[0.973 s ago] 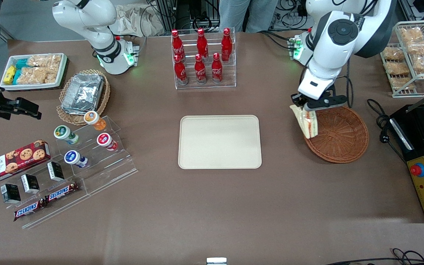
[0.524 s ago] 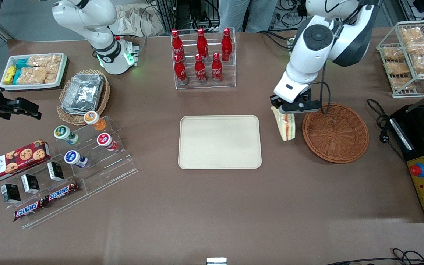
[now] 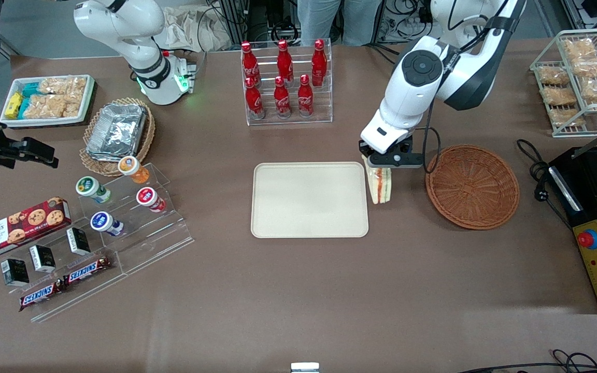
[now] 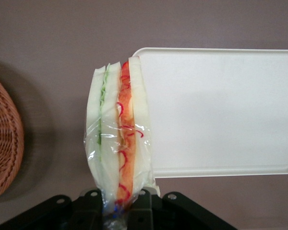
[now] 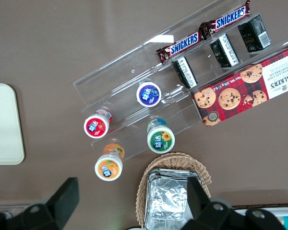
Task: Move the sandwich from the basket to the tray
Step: 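Carry the sandwich over the white tray with the left gripper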
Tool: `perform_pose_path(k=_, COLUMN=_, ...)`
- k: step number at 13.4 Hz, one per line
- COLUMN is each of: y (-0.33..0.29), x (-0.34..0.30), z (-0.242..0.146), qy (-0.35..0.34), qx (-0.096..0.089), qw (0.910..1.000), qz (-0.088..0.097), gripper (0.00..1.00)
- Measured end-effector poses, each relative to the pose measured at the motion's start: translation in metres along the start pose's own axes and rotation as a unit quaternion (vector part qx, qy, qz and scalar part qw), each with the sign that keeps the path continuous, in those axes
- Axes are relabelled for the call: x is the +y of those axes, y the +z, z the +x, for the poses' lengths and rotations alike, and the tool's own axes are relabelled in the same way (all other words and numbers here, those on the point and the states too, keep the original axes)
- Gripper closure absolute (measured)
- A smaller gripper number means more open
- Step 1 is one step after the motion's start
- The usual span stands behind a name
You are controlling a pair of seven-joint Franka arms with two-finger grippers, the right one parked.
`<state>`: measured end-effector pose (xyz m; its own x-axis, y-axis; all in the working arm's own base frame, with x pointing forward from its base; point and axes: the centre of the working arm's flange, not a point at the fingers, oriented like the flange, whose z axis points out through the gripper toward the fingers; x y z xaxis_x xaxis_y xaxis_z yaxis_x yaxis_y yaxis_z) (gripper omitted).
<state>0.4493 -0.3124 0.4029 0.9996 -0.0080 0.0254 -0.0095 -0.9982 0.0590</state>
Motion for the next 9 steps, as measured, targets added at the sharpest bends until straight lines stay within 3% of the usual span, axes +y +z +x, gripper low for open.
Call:
perform_pose_path(k=3, y=0.019, x=0.015, z=-0.003, qy=0.018, qx=-0.002, qw=0.9998, qz=-0.005, gripper=0.83)
perform_pose_path(k=9, y=0.061, x=0.029, z=-0.006, qy=0.055, qx=-0.008, qw=0.9984, qz=0.008, gripper=0.83)
